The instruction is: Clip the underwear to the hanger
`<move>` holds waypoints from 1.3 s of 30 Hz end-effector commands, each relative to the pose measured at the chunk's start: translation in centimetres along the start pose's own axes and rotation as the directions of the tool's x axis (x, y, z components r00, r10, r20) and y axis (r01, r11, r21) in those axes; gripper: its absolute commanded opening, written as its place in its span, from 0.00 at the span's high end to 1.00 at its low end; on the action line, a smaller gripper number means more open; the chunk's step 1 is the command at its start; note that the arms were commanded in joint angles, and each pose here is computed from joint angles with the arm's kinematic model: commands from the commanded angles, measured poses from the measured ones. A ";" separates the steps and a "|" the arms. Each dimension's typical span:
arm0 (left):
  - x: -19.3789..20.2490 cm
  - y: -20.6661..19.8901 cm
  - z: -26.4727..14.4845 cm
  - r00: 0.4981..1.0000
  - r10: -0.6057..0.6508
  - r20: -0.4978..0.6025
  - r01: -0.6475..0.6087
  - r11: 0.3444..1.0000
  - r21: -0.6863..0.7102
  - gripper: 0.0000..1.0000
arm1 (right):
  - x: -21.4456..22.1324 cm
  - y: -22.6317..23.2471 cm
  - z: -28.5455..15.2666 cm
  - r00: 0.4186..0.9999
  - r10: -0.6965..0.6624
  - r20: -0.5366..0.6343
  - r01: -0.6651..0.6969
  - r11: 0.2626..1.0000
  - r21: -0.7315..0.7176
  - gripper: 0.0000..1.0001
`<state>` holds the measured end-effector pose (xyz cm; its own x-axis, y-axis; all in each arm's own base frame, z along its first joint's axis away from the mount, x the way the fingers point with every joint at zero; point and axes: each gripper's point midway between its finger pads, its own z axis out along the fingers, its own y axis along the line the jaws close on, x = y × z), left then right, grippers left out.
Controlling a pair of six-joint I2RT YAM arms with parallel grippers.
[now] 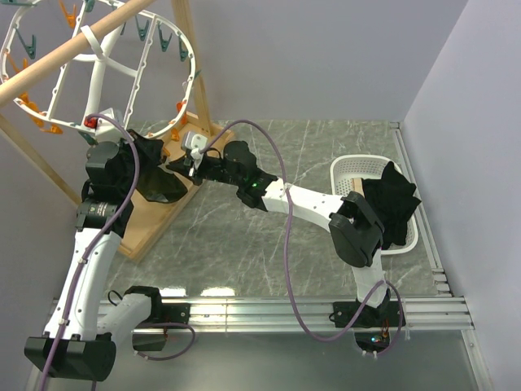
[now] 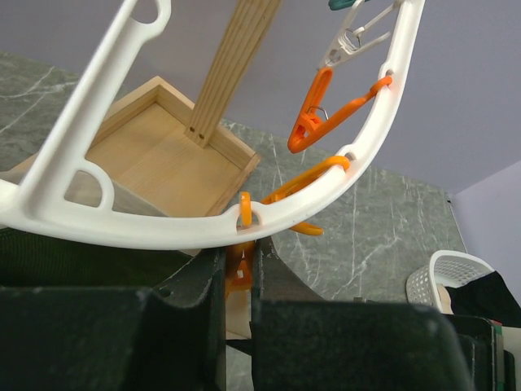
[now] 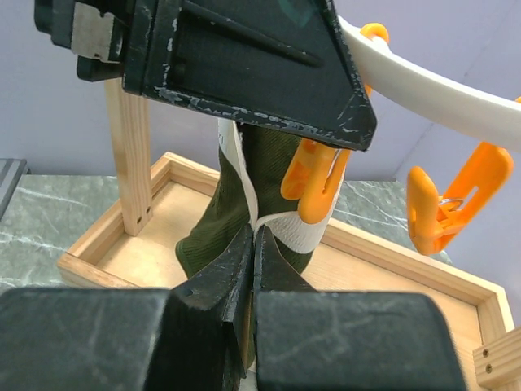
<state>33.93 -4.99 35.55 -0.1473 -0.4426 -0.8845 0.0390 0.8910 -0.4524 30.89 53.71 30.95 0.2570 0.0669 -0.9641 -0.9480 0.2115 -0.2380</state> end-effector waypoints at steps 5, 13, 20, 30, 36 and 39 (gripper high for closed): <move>2.6 0.8 -0.1 0.997 0.021 -0.080 -0.023 0.999 -0.022 1.00 | -6.7 0.2 -0.4 0.992 -0.049 0.119 0.050 0.999 -0.008 1.00; 3.0 1.1 -0.1 0.995 0.036 -0.094 -0.039 0.999 -0.033 1.00 | -7.7 -0.1 -0.2 0.990 -0.047 0.135 0.048 0.999 -0.002 1.00; 3.4 1.2 -0.1 0.993 0.048 -0.105 -0.052 0.998 -0.037 1.00 | -8.2 -0.2 -0.2 0.989 -0.052 0.141 0.052 0.999 -0.002 1.00; 3.9 1.2 -0.1 0.992 0.056 -0.116 -0.061 0.998 -0.034 1.00 | -9.4 -0.4 -0.2 0.986 -0.040 0.159 0.040 0.999 -0.001 1.00; 4.0 1.2 -0.1 0.991 0.056 -0.121 -0.061 0.998 -0.034 1.00 | -9.9 -0.7 -0.2 0.985 -0.047 0.166 0.046 0.999 0.011 1.00; 3.9 1.2 -0.1 0.991 0.053 -0.121 -0.058 0.998 -0.035 0.98 | -10.0 -0.9 -0.2 0.985 -0.049 0.168 0.047 0.999 0.013 1.00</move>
<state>34.07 -4.99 35.15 -0.1377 -0.4064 -0.9033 0.0298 0.9098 -0.4139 30.47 54.04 32.85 0.2457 0.0901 -0.9651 -0.9539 0.1995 -0.2242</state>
